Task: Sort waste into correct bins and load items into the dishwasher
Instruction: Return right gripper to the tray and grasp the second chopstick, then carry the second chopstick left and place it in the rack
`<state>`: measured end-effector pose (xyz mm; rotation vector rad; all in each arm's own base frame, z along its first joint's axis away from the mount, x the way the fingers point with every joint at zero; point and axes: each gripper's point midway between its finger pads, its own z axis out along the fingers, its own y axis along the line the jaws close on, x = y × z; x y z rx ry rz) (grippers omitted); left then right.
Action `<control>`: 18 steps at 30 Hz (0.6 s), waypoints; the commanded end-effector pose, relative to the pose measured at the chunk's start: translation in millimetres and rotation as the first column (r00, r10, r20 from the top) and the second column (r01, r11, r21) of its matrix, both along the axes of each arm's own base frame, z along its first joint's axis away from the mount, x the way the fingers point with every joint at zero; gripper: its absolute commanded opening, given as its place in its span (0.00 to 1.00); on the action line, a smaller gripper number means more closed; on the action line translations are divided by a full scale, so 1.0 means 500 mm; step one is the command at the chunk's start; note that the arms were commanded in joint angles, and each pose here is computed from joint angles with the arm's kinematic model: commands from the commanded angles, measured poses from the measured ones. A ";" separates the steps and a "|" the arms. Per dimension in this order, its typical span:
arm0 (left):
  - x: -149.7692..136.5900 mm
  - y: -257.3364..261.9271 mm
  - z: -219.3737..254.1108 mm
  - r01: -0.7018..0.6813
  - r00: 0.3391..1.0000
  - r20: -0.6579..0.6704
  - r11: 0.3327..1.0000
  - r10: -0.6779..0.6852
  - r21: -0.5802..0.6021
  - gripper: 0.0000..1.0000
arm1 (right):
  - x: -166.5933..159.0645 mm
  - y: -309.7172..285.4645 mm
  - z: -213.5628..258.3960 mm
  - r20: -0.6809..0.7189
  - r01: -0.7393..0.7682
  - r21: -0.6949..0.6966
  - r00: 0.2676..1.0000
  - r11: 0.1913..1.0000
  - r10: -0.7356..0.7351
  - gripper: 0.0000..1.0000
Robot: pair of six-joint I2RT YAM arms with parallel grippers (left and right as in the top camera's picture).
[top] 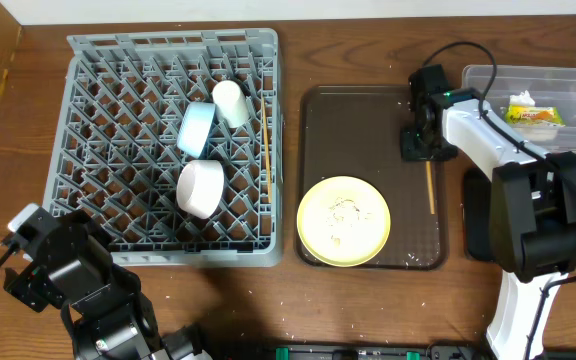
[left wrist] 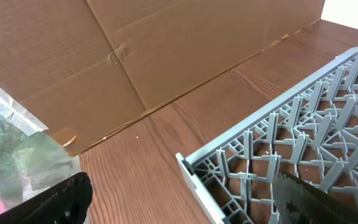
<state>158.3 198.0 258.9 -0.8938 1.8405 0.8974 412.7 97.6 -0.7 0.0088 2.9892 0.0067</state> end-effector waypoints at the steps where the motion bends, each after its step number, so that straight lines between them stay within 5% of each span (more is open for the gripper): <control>1: -0.006 0.003 0.020 -0.012 1.000 0.011 1.000 0.012 0.018 0.94 | -0.046 0.003 -0.050 -0.098 0.026 0.023 0.995 0.999 -0.023 0.01; 10: -0.006 0.003 0.020 -0.013 1.000 0.011 1.000 0.012 0.017 0.94 | 0.012 0.085 0.072 -0.073 0.035 0.229 0.997 0.973 -0.018 0.01; 18: -0.006 0.003 0.020 -0.013 1.000 0.011 1.000 0.012 0.017 0.94 | 0.067 0.321 0.324 0.009 -0.028 0.687 1.000 0.726 0.030 0.01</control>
